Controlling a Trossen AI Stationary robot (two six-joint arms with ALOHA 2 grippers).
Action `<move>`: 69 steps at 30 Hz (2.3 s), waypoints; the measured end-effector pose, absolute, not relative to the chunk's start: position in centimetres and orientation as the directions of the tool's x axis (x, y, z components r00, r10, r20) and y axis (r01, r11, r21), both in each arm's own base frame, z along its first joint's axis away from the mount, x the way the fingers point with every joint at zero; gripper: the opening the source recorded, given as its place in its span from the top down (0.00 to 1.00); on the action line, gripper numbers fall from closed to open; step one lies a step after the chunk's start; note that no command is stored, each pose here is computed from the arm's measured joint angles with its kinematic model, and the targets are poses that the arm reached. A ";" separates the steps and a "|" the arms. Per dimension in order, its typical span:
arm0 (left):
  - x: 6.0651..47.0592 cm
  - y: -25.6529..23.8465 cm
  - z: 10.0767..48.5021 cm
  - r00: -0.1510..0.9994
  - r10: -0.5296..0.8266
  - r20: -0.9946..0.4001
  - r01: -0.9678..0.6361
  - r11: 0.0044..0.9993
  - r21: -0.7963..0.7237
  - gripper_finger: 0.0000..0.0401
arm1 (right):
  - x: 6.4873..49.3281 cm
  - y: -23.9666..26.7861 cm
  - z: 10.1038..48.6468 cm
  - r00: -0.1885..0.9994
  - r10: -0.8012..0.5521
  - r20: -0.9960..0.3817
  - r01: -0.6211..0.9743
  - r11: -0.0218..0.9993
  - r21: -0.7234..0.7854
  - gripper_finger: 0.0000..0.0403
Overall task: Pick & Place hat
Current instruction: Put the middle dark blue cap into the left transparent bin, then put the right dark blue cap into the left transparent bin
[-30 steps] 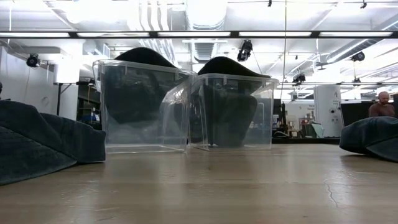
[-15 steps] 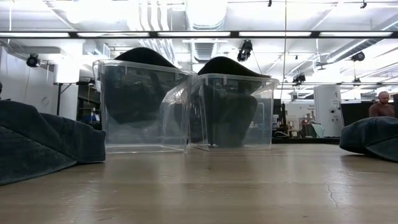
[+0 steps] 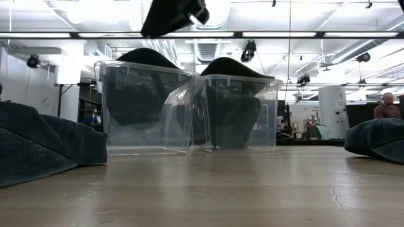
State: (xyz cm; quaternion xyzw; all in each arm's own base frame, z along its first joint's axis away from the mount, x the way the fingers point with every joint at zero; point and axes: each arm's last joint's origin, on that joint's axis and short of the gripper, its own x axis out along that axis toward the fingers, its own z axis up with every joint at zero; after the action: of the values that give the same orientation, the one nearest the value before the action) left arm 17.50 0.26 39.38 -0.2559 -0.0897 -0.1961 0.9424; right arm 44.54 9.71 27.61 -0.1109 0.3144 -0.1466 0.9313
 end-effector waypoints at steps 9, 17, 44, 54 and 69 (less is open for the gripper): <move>17.5 0.3 39.3 0.908 -0.324 0.266 0.413 0.796 -0.442 0.58 | 44.9 9.2 26.3 0.727 -0.402 -0.557 0.220 0.904 -0.366 0.67; 17.6 0.3 39.2 0.913 -0.323 0.250 0.403 0.814 -0.418 0.58 | 45.9 8.3 24.2 0.688 -0.459 -0.562 0.237 0.874 -0.424 0.69; 17.8 0.3 39.0 0.916 -0.322 0.238 0.396 0.819 -0.415 0.58 | 46.7 7.7 25.9 0.583 -0.677 -0.450 0.448 0.729 -0.517 0.97; 17.8 0.3 39.0 0.918 -0.316 0.239 0.390 0.822 -0.415 0.58 | 49.9 7.8 23.4 0.508 -0.694 -0.511 0.377 0.712 -0.593 0.80; 17.8 0.2 38.8 0.909 -0.355 0.219 0.416 0.802 -0.428 0.58 | 45.5 13.9 32.0 0.624 -0.529 -0.575 0.300 0.842 -0.449 0.56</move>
State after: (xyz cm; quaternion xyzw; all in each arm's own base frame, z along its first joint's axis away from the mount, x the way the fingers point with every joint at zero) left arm 17.84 0.20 38.82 -0.2395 -0.0642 -0.2036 0.9471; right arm 45.50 13.93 31.98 -0.1570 0.3652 -0.2334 0.8874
